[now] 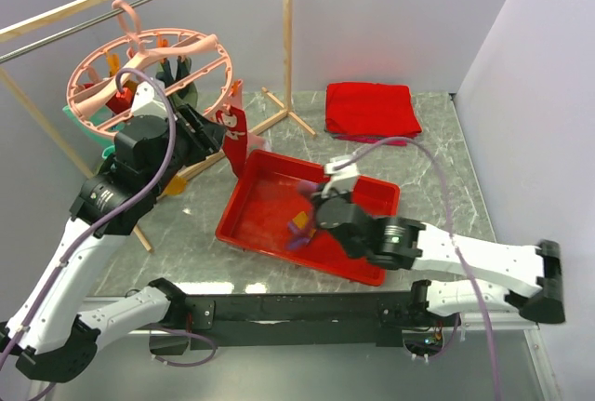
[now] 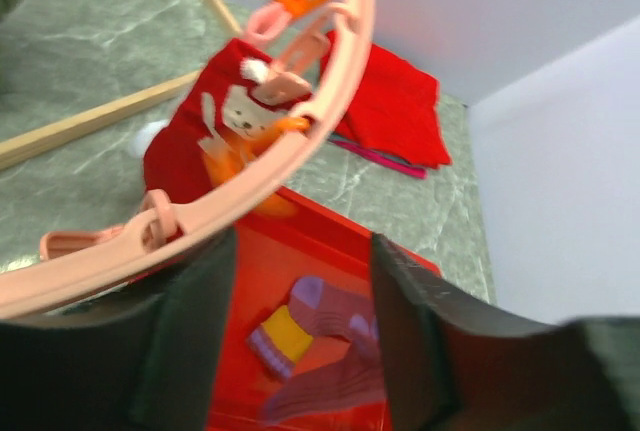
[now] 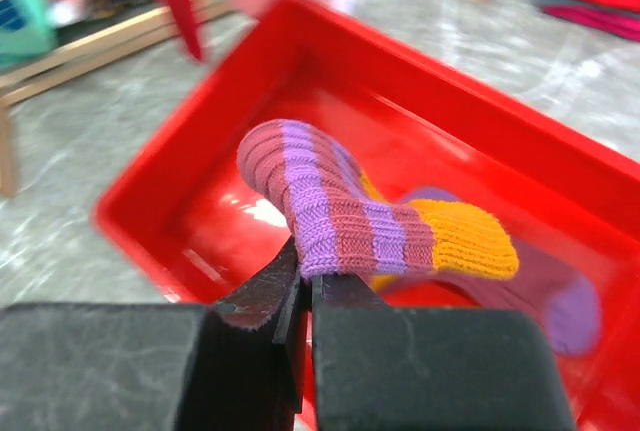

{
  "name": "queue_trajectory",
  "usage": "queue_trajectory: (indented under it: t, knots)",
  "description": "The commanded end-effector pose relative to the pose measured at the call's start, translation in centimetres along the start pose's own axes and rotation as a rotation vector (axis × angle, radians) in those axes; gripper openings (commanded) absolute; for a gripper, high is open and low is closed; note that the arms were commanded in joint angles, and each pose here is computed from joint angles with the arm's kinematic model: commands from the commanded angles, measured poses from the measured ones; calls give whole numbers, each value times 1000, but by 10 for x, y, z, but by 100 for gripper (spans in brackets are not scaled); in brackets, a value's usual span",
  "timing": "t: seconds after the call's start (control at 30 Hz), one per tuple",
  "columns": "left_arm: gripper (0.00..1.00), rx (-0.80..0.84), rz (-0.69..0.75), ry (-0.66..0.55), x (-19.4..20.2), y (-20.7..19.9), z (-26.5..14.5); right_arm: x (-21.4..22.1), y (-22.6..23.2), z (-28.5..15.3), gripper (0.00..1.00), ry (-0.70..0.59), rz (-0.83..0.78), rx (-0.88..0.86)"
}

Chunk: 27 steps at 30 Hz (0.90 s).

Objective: Remove the socks clipped to the hanger

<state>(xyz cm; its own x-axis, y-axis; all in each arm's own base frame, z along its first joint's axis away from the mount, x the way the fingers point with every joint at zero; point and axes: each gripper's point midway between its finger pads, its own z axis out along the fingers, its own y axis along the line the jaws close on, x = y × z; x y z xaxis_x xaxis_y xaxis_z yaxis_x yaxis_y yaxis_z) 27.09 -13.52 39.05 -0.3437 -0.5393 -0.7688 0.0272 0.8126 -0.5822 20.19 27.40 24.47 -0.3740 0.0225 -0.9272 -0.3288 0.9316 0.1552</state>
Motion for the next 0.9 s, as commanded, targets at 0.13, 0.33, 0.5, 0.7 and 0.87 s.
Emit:
queue_trajectory:
  t: [0.13, 0.33, 0.5, 0.7, 0.87]
  knots:
    - [73, 247, 21, 21, -8, -45, -24, 21, -69, -17, 2, 71, 53, 59]
    - [75, 381, -13, 56, -13, -65, -61, 24, -72, -21, 61, 101, 42, 45]
    - [76, 420, -56, -4, -34, -62, -108, 14, -56, -16, 75, 106, 31, 2]
    - [75, 385, -44, -93, -59, -44, -152, -16, 7, -8, 82, 38, 7, -182]
    - [74, 299, -8, -137, -65, -17, -174, -38, 79, -7, 86, -58, -40, -299]
